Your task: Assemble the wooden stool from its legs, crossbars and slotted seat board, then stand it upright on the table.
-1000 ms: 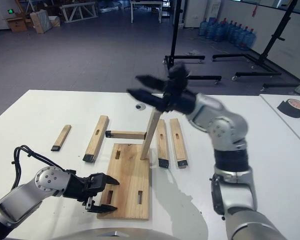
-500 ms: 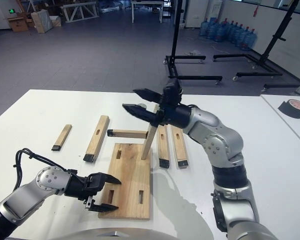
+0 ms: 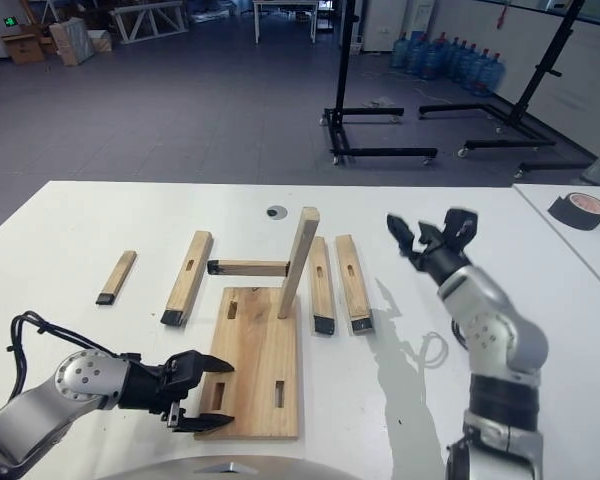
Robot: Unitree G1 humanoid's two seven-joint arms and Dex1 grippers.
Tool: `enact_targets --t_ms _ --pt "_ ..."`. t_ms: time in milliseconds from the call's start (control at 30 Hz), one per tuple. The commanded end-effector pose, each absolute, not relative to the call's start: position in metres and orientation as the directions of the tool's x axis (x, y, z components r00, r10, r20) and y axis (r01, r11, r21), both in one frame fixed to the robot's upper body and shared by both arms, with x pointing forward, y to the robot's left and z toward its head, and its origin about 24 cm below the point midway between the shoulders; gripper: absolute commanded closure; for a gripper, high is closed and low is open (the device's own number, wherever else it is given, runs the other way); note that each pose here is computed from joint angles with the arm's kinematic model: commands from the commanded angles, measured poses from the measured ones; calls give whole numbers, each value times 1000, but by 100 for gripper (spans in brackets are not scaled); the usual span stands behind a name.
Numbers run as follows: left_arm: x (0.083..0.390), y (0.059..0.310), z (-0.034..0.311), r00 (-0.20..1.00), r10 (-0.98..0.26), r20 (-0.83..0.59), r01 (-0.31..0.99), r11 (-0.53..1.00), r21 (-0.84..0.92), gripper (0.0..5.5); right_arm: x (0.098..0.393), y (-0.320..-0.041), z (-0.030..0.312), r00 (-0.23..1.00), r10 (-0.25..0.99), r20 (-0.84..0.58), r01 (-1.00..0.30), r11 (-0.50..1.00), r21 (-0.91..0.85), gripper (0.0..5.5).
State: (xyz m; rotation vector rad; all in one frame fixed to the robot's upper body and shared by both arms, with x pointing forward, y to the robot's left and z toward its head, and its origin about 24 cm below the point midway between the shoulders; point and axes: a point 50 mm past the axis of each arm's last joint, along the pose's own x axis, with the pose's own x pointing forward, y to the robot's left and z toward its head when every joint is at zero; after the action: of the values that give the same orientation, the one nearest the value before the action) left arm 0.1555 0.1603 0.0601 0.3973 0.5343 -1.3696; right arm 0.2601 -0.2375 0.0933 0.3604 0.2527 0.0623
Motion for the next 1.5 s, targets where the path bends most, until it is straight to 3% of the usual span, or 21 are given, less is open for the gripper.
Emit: enact_targets --t_ms 33,267,633,867,1000,1100,1200,1267,1333,1400,1433,1500 --pt "161 180 84 180 -802 -569 981 185 50 168 234 -205 66 916 96 -389 -21 981 194 154" --pt "174 171 117 313 -896 -314 949 308 66 168 225 -187 37 836 50 -547 -40 999 31 154" --pt "179 157 115 356 -895 -268 933 359 40 168 238 -183 31 812 59 -580 -93 995 -29 154" --pt "182 156 118 393 -894 -214 919 392 48 168 232 -185 19 753 79 -653 -100 995 5 268" --pt "192 157 123 471 -876 -105 882 470 39 168 232 -190 17 748 73 -660 -104 995 -8 346" --pt "200 156 130 516 -856 21 856 514 -49 168 255 -204 35 837 51 -545 -56 998 7 347" --pt "199 155 138 477 -871 120 875 458 -155 168 287 -222 82 959 83 -271 -56 993 109 347" --pt "201 156 143 454 -875 168 884 418 -209 168 301 -230 125 985 164 -47 -150 964 220 347" --pt "201 156 150 408 -883 231 900 347 -264 168 292 -215 183 874 412 258 -483 797 363 347" --pt "198 156 160 348 -885 309 917 253 -308 168 260 -194 223 603 633 485 -797 495 346 347" --pt "196 156 165 312 -882 352 924 196 -329 168 241 -184 232 459 713 529 -888 350 298 347" --pt "193 154 170 267 -889 372 927 131 -352 168 220 -167 231 303 814 495 -946 195 259 347"
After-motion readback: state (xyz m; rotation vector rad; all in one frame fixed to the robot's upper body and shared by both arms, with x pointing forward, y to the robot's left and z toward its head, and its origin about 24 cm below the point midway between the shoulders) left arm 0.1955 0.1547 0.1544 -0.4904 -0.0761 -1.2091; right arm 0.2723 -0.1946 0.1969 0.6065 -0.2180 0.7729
